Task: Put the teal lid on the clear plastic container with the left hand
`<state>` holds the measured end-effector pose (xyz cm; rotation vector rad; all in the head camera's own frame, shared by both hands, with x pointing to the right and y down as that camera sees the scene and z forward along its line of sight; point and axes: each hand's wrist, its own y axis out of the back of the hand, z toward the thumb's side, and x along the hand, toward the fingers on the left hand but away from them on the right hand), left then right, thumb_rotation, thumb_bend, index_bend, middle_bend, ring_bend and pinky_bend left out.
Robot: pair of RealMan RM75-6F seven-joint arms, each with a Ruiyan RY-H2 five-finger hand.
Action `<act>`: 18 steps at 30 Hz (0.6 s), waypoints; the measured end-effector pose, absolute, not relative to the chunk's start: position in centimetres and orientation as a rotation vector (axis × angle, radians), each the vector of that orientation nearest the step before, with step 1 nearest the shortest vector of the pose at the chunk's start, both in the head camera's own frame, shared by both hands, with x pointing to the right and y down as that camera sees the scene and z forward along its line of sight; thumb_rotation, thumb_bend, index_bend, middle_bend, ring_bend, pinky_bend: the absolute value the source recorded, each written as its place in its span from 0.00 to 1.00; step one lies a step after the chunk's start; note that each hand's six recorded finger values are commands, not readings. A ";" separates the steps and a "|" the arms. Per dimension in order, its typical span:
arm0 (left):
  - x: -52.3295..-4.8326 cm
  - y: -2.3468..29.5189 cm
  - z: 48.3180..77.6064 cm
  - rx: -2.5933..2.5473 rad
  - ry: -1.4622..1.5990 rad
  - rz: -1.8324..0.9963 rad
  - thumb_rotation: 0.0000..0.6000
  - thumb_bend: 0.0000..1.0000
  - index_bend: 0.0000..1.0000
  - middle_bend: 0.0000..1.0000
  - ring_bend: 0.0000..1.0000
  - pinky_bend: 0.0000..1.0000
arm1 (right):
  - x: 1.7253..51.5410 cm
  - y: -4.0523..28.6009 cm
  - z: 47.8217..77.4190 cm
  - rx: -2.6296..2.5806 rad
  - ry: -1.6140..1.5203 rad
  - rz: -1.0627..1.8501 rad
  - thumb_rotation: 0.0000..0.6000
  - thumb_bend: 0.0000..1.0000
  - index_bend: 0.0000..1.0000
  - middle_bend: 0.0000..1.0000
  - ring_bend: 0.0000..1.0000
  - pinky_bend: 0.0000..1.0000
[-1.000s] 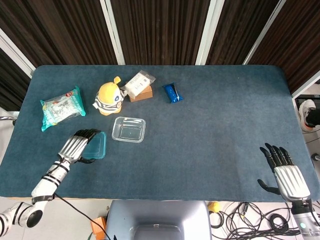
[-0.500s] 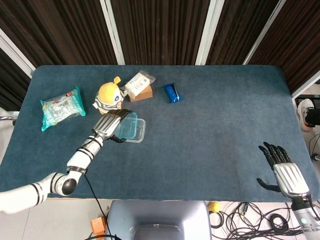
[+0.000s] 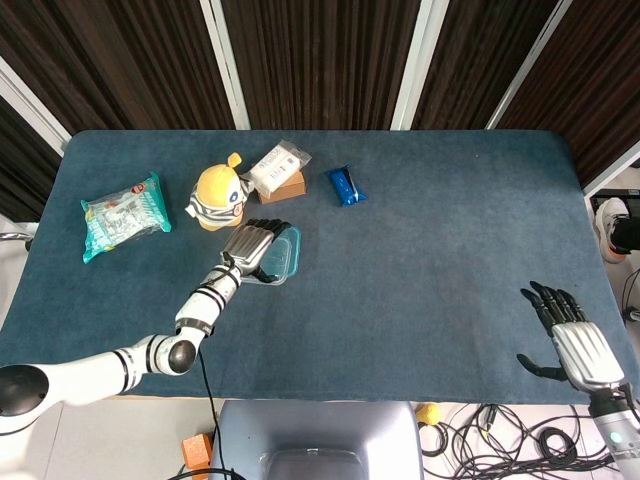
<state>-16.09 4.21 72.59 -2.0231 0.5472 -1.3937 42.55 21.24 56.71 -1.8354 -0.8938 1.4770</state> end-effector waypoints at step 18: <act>-17.1 4.8 73.2 -1.973 0.449 -1.521 1.00 0.28 0.42 0.66 0.62 0.51 | 42.8 21.4 56.3 -1.840 -0.900 1.463 1.00 0.15 0.00 0.00 0.00 0.00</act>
